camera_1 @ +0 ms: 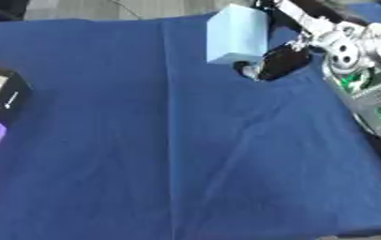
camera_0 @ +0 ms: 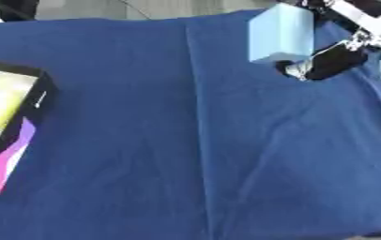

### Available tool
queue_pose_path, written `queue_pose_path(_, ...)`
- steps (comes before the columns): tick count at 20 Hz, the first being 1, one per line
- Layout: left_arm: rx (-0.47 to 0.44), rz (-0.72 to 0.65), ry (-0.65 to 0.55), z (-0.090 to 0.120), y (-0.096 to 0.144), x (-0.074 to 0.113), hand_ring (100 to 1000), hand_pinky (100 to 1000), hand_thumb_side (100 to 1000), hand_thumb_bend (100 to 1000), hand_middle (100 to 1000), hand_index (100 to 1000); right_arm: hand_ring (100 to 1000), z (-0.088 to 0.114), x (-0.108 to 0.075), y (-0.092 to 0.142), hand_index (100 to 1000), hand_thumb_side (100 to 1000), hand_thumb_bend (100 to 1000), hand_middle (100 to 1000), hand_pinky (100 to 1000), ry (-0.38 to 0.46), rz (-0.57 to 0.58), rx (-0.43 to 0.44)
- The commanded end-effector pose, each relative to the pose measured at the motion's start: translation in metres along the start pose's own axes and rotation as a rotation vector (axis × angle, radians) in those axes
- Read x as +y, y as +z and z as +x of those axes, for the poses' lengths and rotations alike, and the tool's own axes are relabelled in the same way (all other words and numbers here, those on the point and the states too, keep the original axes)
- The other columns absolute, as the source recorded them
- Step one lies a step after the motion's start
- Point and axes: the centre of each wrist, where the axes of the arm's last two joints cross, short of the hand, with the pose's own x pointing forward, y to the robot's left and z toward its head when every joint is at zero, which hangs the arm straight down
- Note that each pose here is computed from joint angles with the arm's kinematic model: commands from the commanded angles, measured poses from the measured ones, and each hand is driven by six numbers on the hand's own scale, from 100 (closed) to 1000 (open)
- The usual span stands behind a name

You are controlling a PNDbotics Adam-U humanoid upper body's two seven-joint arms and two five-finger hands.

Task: Pick up the objects with one hand, pass them to the other hand, and then place them into the box on the other side of the table.

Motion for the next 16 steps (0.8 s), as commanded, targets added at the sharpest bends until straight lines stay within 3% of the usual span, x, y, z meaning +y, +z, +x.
queue_pose_path(1,0.006,-0.076,-0.116,0.02,-0.004,0.006,760,718,872,238,685,842,541,0.023,0.011,-0.001,530,100,100,436,740,-0.017,-0.087,-0.051)
queue_pose_path(8,0.045,-0.312,-0.282,0.057,-0.011,-0.008,783,752,853,308,705,859,505,0.056,0.051,-0.012,534,100,100,439,702,-0.055,-0.219,-0.098)
queue_pose_path(10,0.031,-0.385,-0.333,0.066,-0.012,-0.014,800,771,788,325,716,862,492,0.06,0.063,-0.015,531,100,100,436,695,-0.098,-0.231,-0.093)
queue_pose_path(11,0.009,-0.415,-0.361,0.069,-0.012,-0.016,820,798,707,346,734,865,485,0.062,0.068,-0.016,528,100,100,433,694,-0.122,-0.231,-0.092)
queue_pose_path(16,-0.267,-0.592,-0.583,0.086,-0.012,-0.027,839,832,563,483,756,879,479,0.073,0.088,-0.018,527,100,100,431,698,-0.244,-0.211,-0.121)
